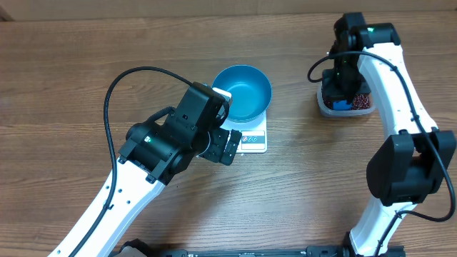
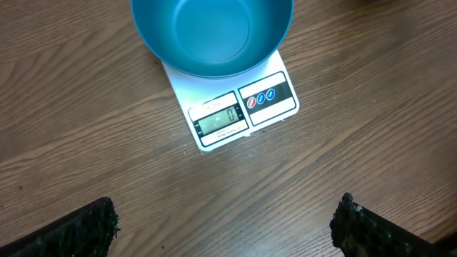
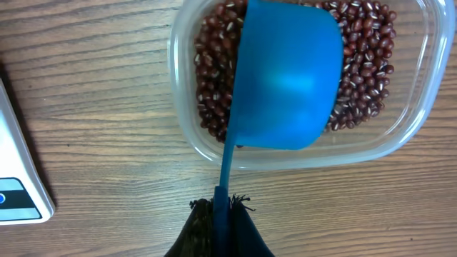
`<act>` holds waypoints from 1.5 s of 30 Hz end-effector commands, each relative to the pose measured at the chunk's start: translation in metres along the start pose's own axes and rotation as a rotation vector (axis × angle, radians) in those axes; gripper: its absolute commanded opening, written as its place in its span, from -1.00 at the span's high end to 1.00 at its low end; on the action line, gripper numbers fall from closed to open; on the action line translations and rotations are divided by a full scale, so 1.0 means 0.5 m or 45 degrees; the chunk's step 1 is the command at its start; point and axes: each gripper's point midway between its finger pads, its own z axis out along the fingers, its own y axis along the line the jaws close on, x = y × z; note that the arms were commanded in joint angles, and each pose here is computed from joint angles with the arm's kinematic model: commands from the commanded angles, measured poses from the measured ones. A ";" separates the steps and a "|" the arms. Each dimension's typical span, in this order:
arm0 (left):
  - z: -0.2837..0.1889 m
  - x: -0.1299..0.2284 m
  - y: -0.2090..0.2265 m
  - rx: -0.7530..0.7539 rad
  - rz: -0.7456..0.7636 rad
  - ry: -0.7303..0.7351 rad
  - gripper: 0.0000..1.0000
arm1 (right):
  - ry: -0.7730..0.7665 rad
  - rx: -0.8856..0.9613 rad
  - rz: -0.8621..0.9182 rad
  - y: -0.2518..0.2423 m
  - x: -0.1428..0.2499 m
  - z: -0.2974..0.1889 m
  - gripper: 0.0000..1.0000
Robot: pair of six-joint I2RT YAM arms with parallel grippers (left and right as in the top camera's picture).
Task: Scoop item into bowl and weigh 150g on scale
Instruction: 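Drag the scoop through the beans with the right gripper to fill it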
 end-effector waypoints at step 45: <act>-0.004 -0.003 0.002 0.003 -0.021 -0.008 -0.99 | -0.099 -0.724 0.035 -0.032 -0.011 0.020 0.93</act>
